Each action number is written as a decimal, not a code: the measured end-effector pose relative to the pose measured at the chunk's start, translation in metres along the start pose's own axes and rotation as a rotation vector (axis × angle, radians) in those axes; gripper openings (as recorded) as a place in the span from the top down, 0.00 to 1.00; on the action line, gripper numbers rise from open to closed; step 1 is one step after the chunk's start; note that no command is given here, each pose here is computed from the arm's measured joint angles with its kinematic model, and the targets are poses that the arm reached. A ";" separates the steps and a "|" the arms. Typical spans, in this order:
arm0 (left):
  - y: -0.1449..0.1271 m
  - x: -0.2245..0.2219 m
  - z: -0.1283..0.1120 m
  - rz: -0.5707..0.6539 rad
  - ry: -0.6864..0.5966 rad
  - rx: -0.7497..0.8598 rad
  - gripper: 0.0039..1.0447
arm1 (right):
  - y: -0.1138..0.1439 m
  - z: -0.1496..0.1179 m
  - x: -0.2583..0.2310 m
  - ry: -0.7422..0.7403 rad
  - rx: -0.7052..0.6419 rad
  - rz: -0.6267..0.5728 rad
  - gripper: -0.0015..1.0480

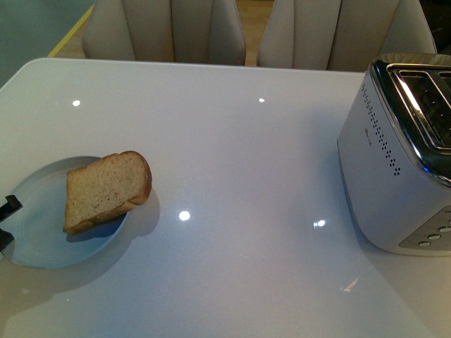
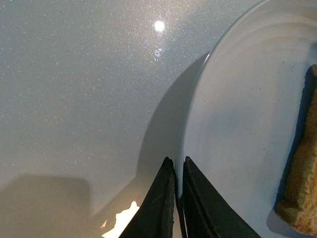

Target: Left arm holds plate, right arm toasts bread

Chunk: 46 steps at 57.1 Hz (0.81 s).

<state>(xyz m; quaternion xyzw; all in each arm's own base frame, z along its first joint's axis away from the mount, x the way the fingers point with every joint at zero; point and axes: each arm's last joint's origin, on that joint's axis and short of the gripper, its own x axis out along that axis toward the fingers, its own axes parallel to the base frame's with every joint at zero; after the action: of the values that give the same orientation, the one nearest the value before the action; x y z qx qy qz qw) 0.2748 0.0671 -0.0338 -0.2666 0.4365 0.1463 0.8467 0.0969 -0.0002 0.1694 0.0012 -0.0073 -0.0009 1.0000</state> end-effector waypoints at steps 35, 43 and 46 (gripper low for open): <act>-0.014 -0.045 0.011 -0.119 -0.081 -0.053 0.97 | 0.000 0.000 0.000 0.000 0.000 0.000 0.09; -0.023 -0.059 0.015 -0.147 -0.093 -0.067 0.97 | 0.000 0.000 0.000 0.000 0.000 0.000 0.09; -0.028 -0.064 0.016 -0.157 -0.095 -0.064 0.97 | 0.000 0.000 0.000 0.000 0.000 0.000 0.09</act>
<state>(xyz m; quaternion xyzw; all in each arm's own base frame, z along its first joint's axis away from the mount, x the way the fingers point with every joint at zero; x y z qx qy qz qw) 0.2617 0.0524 0.0351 -0.3195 0.3687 0.1059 0.8664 0.0969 -0.0002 0.1694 0.0012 -0.0073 -0.0009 1.0000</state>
